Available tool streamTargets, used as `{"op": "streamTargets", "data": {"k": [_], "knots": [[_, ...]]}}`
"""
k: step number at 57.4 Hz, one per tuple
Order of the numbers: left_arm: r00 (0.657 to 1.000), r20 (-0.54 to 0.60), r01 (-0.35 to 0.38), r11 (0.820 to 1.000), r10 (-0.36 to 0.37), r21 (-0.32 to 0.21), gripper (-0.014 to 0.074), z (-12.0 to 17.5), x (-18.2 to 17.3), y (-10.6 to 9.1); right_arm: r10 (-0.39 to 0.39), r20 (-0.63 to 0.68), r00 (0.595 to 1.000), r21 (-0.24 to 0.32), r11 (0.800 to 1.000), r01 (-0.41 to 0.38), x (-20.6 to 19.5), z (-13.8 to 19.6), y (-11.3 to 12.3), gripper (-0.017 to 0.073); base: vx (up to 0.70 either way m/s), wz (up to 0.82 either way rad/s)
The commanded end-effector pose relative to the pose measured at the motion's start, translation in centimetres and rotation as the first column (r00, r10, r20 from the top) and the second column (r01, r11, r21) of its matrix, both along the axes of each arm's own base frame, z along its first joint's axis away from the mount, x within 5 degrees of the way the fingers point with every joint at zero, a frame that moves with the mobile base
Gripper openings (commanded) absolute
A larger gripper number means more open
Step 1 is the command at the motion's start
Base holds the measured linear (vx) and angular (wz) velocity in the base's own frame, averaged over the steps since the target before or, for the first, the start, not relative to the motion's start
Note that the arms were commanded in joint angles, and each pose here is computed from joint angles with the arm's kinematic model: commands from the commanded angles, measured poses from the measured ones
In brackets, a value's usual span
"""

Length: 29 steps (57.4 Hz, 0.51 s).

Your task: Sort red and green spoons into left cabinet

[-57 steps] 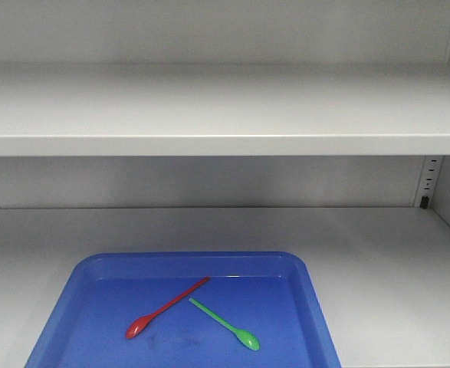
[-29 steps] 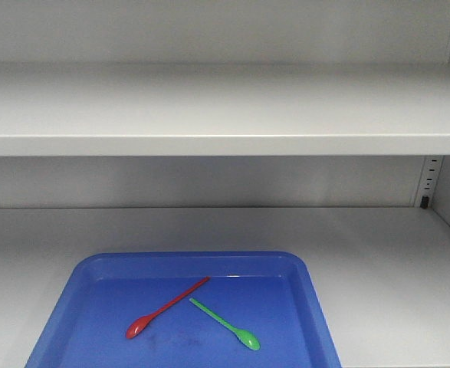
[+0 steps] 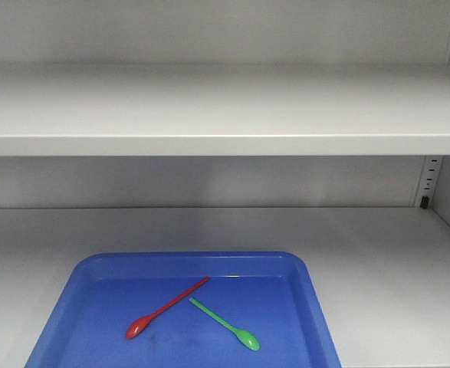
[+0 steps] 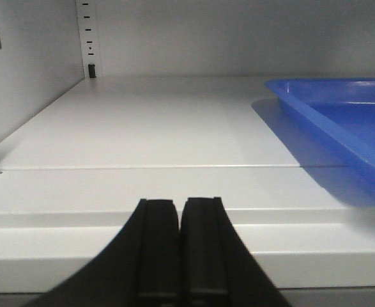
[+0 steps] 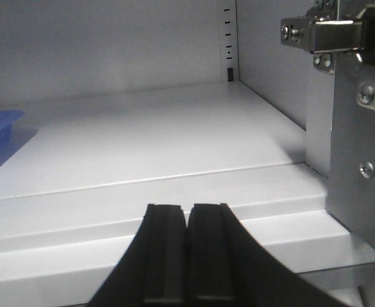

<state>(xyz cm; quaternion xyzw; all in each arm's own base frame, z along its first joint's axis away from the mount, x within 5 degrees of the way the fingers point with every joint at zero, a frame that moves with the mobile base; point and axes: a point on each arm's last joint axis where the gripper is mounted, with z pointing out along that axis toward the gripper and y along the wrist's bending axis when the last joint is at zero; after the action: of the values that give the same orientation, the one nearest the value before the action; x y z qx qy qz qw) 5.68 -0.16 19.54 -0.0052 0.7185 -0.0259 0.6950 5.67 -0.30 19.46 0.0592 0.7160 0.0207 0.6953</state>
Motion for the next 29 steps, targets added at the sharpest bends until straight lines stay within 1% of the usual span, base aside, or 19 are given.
{"op": "streamTargets", "data": {"k": [1, 29], "knots": [[0.995, 0.102, 0.003, 1.000, -0.001, -0.019, -0.0006, 1.05, -0.13, -0.02, -0.003, 0.082, 0.997, -0.023, 1.000, 0.004, -0.07, 0.44, -0.02, -0.0004, 0.00, 0.00], [0.995, 0.102, 0.003, 1.000, -0.001, -0.019, -0.0006, 1.05, -0.13, -0.02, -0.003, 0.082, 0.997, -0.023, 1.000, 0.004, -0.07, 0.44, -0.02, -0.0004, 0.00, 0.00]]}}
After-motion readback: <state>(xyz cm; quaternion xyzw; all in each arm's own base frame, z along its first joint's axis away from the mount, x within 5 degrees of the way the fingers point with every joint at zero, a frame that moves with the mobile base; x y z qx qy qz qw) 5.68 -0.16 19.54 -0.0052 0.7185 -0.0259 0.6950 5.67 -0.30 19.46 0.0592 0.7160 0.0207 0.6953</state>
